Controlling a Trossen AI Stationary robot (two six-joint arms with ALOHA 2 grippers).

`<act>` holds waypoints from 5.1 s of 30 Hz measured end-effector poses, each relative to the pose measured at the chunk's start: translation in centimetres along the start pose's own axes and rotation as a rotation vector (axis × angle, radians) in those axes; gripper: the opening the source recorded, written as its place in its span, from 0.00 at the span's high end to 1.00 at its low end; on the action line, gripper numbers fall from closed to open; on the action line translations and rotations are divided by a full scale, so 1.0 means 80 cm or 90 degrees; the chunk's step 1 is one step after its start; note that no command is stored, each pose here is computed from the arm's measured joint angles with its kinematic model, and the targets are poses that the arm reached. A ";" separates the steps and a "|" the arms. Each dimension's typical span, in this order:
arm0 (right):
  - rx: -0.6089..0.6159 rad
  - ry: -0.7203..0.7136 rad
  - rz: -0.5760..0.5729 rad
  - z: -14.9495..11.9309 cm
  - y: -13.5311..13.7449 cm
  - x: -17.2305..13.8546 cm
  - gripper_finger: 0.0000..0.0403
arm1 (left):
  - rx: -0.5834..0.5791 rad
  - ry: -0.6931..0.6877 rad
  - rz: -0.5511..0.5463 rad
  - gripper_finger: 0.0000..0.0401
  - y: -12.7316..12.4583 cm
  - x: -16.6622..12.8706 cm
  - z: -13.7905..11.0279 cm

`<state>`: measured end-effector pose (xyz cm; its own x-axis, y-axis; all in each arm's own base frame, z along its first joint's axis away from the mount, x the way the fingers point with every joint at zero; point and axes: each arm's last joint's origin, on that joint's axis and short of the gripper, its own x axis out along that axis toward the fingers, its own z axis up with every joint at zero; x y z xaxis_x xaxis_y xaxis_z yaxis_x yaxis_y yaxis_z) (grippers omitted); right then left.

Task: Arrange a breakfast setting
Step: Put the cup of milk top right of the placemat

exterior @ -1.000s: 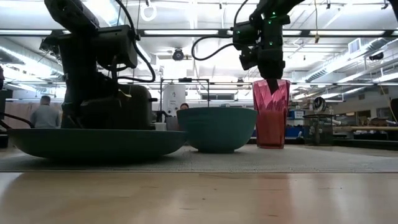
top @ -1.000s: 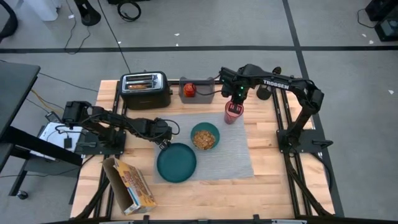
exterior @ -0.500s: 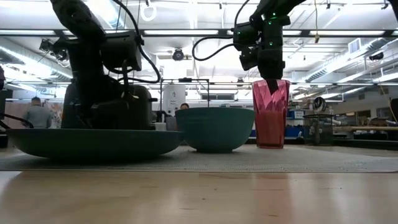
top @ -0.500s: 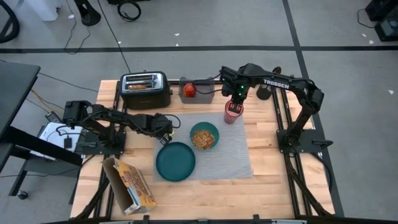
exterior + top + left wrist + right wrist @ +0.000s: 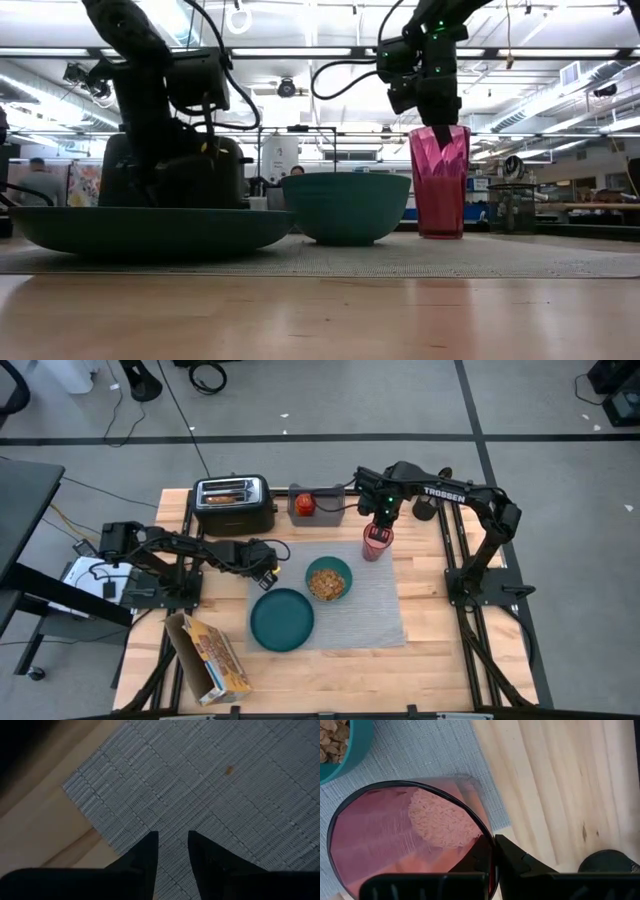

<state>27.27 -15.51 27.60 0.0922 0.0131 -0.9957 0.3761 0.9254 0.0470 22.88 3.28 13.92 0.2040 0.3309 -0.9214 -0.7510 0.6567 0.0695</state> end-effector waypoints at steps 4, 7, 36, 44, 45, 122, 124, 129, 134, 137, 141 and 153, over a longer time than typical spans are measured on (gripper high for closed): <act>0.002 -0.002 0.010 0.000 0.000 0.000 0.96 | 0.000 0.000 -0.001 0.71 0.000 -0.001 0.001; 0.001 -0.022 0.001 0.004 -0.001 0.000 0.96 | -0.002 -0.007 -0.007 0.71 -0.004 -0.008 0.009; 0.009 0.012 0.035 0.000 0.000 0.009 0.96 | 0.049 -0.176 -0.082 0.71 -0.019 -0.133 0.146; 0.005 0.006 0.019 0.002 -0.001 0.009 0.96 | 0.048 -0.174 -0.077 0.71 -0.015 -0.136 0.150; 0.004 0.004 0.014 0.002 -0.002 0.009 0.96 | 0.049 -0.170 -0.074 0.71 -0.015 -0.136 0.149; -0.003 -0.008 -0.014 0.007 0.000 0.003 0.93 | 0.062 -0.115 -0.045 0.71 -0.001 -0.144 0.134; -0.004 -0.009 -0.013 0.007 0.000 0.003 0.94 | 0.054 -0.128 -0.051 0.71 0.003 -0.151 0.135; -0.004 -0.010 -0.010 0.007 0.000 0.003 0.95 | 0.031 -0.153 -0.058 0.71 0.014 -0.162 0.138; -0.004 -0.009 0.007 0.006 0.001 0.003 0.94 | 0.009 -0.176 -0.069 0.71 0.020 -0.171 0.139; -0.004 -0.008 0.010 0.006 0.001 0.003 0.93 | -0.005 -0.197 -0.082 0.71 0.021 -0.176 0.141; 0.000 -0.010 0.008 0.007 0.001 0.003 0.93 | -0.017 -0.229 -0.100 0.71 0.022 -0.185 0.144; 0.002 -0.001 -0.001 0.005 0.001 0.003 0.71 | -0.042 -0.266 -0.123 0.71 0.030 -0.203 0.141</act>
<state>27.64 -15.58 27.44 0.0929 0.0118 -0.9956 0.3784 0.9245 0.0462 24.88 7.16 33.36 0.5699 0.4604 -0.6806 -0.7097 0.6932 -0.1254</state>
